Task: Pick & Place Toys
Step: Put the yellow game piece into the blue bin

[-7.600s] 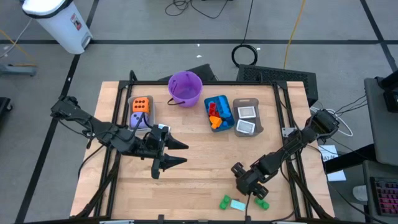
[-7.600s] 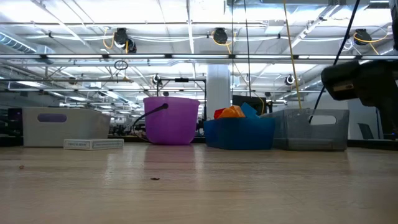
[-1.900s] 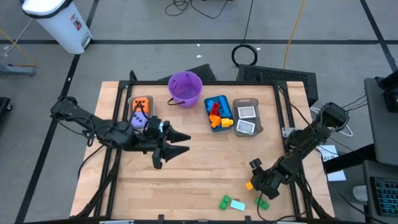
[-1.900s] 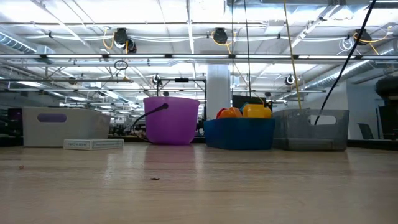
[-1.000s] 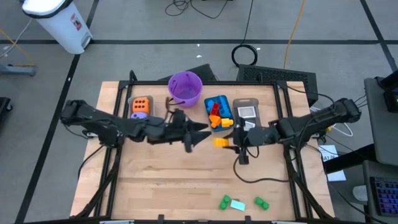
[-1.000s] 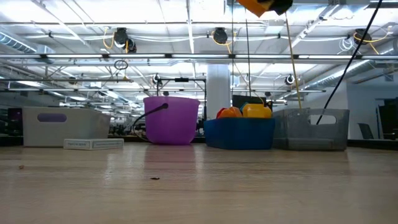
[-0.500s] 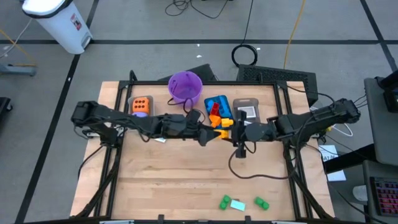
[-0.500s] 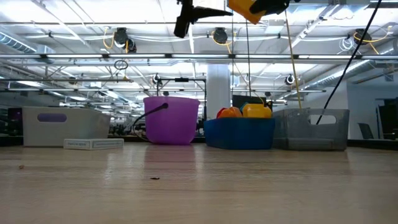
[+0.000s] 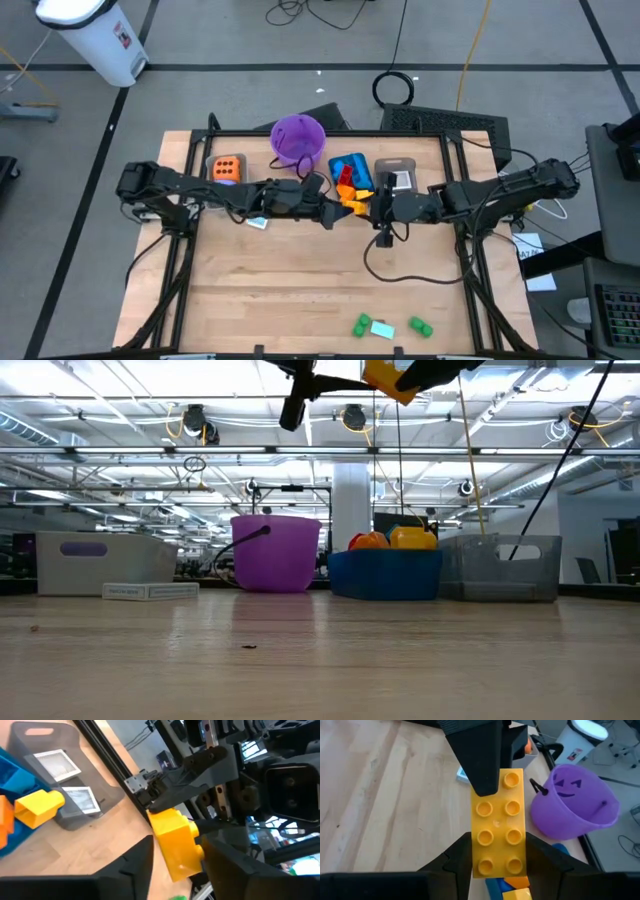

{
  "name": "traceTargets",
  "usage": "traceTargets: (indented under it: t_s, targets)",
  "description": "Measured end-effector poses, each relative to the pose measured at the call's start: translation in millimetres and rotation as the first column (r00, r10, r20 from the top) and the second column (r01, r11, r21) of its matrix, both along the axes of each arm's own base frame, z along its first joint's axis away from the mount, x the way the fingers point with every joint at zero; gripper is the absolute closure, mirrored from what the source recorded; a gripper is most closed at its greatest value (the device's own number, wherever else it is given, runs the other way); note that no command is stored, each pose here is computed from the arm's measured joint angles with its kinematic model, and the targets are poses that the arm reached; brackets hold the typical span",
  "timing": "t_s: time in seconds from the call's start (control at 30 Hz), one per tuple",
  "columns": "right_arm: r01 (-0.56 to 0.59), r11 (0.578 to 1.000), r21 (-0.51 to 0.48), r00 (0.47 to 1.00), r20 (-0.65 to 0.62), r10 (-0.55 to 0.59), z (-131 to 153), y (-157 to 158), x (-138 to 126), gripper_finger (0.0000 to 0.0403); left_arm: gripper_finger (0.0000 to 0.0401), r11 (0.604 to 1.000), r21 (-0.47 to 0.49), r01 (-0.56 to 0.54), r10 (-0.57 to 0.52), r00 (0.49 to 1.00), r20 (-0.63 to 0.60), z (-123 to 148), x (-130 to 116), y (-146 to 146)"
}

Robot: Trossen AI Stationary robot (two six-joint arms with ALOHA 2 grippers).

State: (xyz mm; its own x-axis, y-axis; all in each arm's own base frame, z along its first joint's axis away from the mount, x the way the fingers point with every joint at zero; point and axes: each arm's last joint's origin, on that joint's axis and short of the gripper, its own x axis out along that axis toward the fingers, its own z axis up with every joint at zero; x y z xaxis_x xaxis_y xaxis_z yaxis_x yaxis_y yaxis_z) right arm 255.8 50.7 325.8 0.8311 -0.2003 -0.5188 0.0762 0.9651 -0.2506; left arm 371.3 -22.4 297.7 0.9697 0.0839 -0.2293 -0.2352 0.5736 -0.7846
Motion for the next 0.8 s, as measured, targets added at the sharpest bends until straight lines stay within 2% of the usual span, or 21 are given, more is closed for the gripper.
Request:
traceTargets:
  t_s: [0.23,0.57,0.8]
  targets:
    - [0.006,1.0,-0.012,1.0,-0.003,-0.006,0,-2,0,0.0265,0.028,1.0,-0.015,0.026,-0.026,1.0,-0.001,0,1,11]
    - [0.012,0.999,0.041,1.0,0.024,-0.013,4,-1,-3,0.0157,0.029,0.999,0.038,0.037,-0.037,0.999,-0.01,0,1,20]
    - [0.005,0.995,0.097,0.998,0.06,-0.011,20,-5,-28,0.012,0.0291,0.995,0.097,-0.018,0.022,0.999,-0.043,-3,0,40]
